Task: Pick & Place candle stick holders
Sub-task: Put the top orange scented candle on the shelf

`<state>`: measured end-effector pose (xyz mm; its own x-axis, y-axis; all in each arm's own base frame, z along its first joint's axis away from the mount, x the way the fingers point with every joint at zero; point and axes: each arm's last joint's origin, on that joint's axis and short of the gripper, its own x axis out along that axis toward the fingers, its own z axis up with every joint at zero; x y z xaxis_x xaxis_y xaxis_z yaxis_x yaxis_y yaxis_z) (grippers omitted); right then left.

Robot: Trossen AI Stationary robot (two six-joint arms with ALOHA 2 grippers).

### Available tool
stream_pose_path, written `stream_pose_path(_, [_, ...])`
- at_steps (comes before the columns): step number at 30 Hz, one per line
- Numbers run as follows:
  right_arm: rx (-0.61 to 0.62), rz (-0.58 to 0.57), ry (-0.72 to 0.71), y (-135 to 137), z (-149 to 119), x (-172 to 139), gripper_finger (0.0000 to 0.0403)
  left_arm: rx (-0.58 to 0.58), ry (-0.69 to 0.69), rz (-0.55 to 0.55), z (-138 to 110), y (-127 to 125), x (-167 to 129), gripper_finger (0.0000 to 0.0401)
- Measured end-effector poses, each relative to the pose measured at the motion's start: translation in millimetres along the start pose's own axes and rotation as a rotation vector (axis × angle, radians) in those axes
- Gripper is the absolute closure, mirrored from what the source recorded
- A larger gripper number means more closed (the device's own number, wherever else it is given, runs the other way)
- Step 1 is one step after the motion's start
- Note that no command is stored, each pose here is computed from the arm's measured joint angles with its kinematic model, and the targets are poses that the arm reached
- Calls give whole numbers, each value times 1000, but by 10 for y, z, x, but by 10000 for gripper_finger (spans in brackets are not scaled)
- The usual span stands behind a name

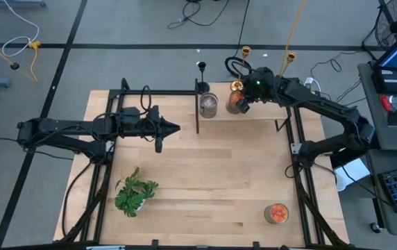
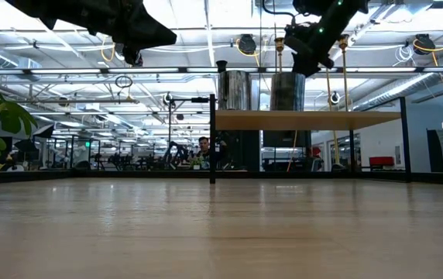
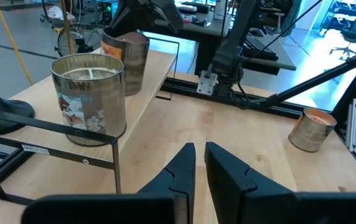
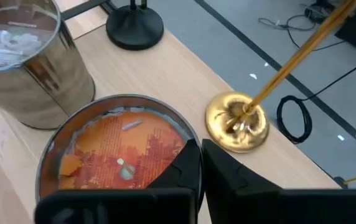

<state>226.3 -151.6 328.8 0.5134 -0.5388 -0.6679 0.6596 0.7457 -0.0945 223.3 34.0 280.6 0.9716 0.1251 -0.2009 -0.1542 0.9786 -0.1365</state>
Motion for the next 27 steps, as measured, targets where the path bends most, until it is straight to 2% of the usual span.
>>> stream_pose_path(18, [31, 37, 31, -47, -62, -151, 398, -6, 1, 0, -1, 0, 0, 361])
stream_pose_path(27, [36, 37, 26, -46, -57, -152, 353, -6, 0, 0, 0, 1, 0, 361])
